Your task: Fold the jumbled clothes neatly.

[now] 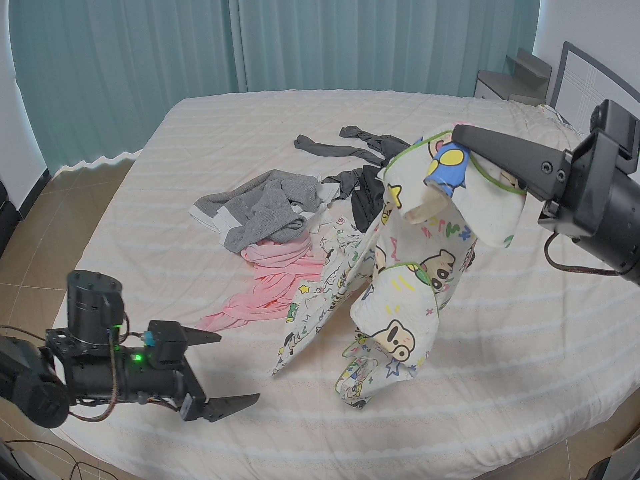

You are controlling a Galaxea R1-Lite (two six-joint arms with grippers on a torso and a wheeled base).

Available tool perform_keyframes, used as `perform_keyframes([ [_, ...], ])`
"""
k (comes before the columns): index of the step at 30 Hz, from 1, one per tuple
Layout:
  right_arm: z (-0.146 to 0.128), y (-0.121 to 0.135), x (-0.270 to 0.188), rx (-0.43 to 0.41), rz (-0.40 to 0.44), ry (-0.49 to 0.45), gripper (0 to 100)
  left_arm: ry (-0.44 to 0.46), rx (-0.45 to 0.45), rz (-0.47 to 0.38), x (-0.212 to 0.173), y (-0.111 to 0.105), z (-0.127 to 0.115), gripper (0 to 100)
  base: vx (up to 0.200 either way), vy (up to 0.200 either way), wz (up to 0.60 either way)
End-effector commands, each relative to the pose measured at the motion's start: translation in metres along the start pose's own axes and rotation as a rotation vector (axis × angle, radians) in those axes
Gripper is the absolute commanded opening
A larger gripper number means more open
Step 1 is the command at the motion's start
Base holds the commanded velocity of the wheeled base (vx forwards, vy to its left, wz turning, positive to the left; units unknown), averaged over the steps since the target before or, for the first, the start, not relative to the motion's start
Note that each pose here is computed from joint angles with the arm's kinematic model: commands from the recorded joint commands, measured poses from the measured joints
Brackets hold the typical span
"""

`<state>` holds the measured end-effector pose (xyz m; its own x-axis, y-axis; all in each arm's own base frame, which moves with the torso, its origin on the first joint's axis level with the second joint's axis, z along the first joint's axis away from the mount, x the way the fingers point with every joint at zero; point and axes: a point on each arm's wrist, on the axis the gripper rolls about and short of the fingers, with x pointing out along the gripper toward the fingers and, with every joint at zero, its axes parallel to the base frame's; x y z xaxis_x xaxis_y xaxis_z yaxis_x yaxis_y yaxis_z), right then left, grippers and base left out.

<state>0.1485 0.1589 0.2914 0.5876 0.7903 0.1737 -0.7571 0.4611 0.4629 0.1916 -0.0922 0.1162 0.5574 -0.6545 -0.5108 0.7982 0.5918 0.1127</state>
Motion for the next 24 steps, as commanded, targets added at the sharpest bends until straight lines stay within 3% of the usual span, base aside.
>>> perform_keyframes([
  [1,0.002,0.020,-0.006,0.003,0.082,0.014,0,0.137,0.001,-0.023,0.080,0.004,-0.042,100,0.000,0.000,0.00],
  [5,0.002,0.022,-0.007,0.004,0.092,0.015,0,0.122,0.028,0.118,0.106,0.014,-0.052,100,0.000,0.000,0.00],
  [7,0.002,0.022,-0.007,0.004,0.091,0.016,0,0.122,0.029,0.121,0.107,0.014,-0.053,100,0.000,0.000,0.00],
  [8,0.001,0.022,-0.008,0.004,0.092,0.019,0,0.068,0.034,0.165,0.121,0.020,-0.053,100,0.000,0.000,0.00],
  [10,0.001,0.022,-0.008,0.004,0.093,0.019,0,0.030,0.023,0.174,0.126,0.020,-0.053,100,0.000,0.000,0.00],
  [17,0.001,0.022,-0.008,0.004,0.091,0.020,0,-0.010,-0.054,0.080,0.127,-0.012,-0.046,100,0.000,0.000,0.00],
  [24,0.003,0.022,-0.007,0.003,0.093,0.012,0,-0.032,-0.047,0.017,0.100,-0.028,-0.040,100,0.000,0.000,0.00],
])
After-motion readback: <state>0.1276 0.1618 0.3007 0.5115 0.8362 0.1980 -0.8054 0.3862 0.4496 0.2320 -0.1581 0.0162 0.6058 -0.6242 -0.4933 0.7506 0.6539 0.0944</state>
